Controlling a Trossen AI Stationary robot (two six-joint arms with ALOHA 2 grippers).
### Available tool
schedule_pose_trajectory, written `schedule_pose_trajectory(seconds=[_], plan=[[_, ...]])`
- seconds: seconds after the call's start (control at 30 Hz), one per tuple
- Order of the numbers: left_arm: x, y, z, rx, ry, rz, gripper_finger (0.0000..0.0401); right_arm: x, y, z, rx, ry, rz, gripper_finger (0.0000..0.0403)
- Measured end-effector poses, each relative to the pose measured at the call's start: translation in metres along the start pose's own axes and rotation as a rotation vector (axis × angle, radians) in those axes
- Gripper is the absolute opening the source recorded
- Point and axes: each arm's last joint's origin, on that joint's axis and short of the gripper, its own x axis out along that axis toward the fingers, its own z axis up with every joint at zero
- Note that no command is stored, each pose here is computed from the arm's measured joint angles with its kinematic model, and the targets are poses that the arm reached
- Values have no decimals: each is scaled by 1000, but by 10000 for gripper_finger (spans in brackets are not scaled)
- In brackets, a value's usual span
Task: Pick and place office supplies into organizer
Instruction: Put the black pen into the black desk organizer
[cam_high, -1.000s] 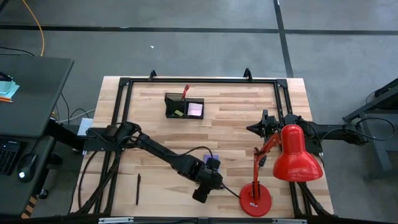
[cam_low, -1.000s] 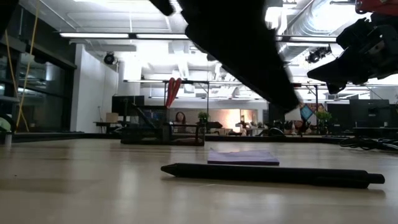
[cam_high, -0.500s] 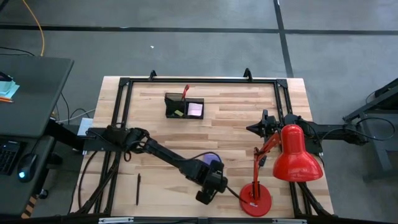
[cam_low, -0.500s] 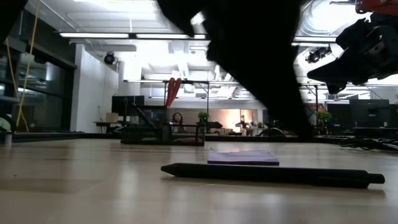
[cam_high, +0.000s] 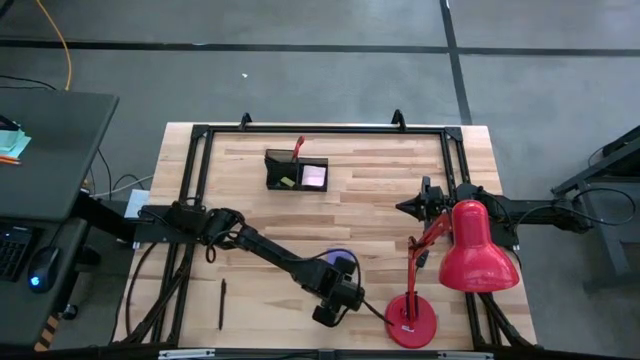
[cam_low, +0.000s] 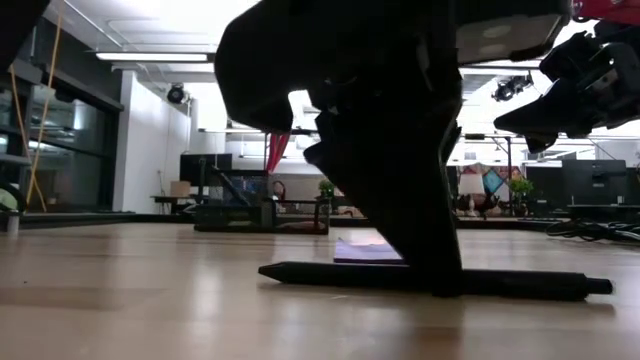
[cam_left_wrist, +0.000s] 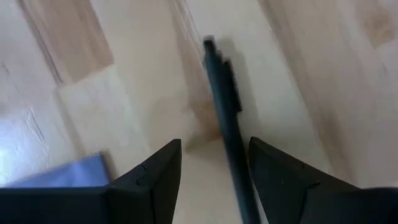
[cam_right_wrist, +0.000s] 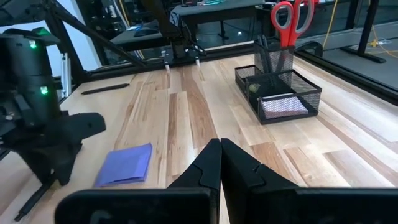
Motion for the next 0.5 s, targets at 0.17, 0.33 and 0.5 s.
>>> schedule_pose_trajectory(seconds=[0.17, 0.33, 0.5], plan=[[0, 4, -2, -43, 23, 5, 172, 0, 0, 0, 0, 0, 1, 0], [0, 4, -3, -60, 32, -22, 172, 0, 0, 0, 0, 1, 0, 0], [0, 5, -4, -64, 44, -37, 172, 0, 0, 0, 0, 1, 0, 0]])
